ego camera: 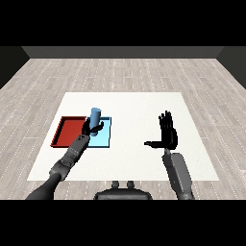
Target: Pick the blue can and put it in the blue box
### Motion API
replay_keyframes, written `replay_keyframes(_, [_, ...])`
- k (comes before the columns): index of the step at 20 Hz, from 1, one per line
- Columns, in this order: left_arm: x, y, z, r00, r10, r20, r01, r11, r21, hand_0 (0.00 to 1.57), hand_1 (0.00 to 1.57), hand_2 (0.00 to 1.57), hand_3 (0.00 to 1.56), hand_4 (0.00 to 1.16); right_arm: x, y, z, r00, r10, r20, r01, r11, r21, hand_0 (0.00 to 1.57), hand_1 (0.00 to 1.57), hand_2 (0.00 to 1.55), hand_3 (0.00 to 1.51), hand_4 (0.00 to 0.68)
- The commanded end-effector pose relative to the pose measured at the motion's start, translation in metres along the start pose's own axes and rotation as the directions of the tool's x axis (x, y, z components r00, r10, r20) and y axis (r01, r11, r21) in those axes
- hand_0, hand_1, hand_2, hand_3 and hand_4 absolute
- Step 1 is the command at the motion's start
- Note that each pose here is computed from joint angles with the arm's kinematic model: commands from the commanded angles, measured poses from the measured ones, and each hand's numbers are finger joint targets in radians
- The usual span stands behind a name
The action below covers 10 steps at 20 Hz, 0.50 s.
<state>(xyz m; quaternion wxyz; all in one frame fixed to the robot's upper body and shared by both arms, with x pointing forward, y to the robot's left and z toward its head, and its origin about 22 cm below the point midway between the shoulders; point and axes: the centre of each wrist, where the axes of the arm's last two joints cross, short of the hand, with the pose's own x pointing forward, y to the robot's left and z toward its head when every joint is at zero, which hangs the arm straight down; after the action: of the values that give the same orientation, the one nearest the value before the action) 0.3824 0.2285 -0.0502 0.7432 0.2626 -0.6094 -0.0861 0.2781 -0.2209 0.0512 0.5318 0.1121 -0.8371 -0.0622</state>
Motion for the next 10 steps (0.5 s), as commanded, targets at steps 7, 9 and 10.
replay_keyframes(7, [-0.037,-0.022,0.0243,0.968,0.08,-0.237,-0.076,0.997,0.028,1.09,1.09,1.09,0.96,0.51,0.001,-0.011,0.0,0.9997,-0.024,-0.01,0.023,0.999,-0.039,0.0,0.0,0.0,0.0,0.0])
replay_keyframes(9, [-0.034,-0.01,0.0157,0.963,-0.029,-0.266,0.019,0.999,-0.04,0.0,0.0,0.2,0.0,0.61,0.004,-0.014,0.011,0.9996,-0.025,-0.01,0.024,0.9992,-0.031,0.0,0.0,0.0,0.0,0.0])
replay_keyframes(10, [-0.018,-0.008,0.0066,0.96,-0.059,-0.274,0.055,0.998,-0.019,0.0,0.0,0.0,0.0,0.36,0.0,-0.019,-0.012,0.9994,-0.035,0.0,0.035,0.9991,-0.023,0.0,0.0,0.0,0.0,0.0])
